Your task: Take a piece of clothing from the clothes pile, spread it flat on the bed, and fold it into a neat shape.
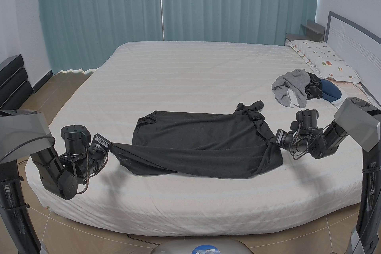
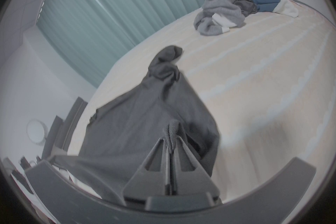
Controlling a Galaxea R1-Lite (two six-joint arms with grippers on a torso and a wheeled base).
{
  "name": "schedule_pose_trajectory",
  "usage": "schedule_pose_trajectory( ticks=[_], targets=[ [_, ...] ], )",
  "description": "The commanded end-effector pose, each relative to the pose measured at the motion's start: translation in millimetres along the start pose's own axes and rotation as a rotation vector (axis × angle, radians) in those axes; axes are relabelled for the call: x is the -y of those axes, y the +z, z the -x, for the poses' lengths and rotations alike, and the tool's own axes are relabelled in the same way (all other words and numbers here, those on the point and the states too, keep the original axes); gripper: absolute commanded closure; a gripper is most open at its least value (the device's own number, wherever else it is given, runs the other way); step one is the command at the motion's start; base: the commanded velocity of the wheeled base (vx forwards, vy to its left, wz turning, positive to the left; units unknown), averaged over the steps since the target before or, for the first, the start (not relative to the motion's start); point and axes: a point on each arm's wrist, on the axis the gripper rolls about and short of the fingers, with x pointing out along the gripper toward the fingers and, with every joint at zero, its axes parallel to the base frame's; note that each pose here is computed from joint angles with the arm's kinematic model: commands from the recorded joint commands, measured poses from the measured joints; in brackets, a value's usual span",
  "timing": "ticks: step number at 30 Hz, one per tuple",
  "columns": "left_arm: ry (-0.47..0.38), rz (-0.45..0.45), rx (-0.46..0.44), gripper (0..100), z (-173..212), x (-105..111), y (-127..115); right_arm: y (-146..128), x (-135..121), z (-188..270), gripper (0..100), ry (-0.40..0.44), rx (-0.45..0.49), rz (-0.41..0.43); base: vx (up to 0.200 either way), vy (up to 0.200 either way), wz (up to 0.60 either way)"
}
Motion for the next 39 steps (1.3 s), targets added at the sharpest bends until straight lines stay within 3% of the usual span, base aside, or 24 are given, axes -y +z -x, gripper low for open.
schedule_pose_trajectory(
  ticks=[1,9,10,15,22,30,39],
  targets=[
    [-0.002,0.003,0.007,100,-1,0,1,24,-12,-9,100,0.019,0.104,-0.065,0.000,0.000,0.00],
    [0.001,0.004,0.009,100,-2,0,1,27,-13,-28,100,0.028,0.151,-0.098,0.000,0.000,0.00],
    [0.003,0.004,0.010,100,-2,-1,2,28,-12,-32,0,0.027,0.176,-0.102,0.000,0.000,0.00],
    [0.007,0.004,0.006,100,-3,-2,1,22,-10,-39,0,0.038,0.211,-0.139,0.000,0.000,0.00],
    [0.012,0.003,0.003,100,-4,-4,0,28,-8,-9,0,0.055,0.173,-0.144,0.000,0.000,0.00],
    [0.012,0.003,0.003,100,-3,-4,0,19,5,48,0,0.099,0.024,-0.111,0.000,0.000,0.00],
    [0.014,0.001,0.001,100,-3,-4,0,-23,21,49,0,0.052,-0.127,-0.072,0.000,0.000,0.00]
  ],
)
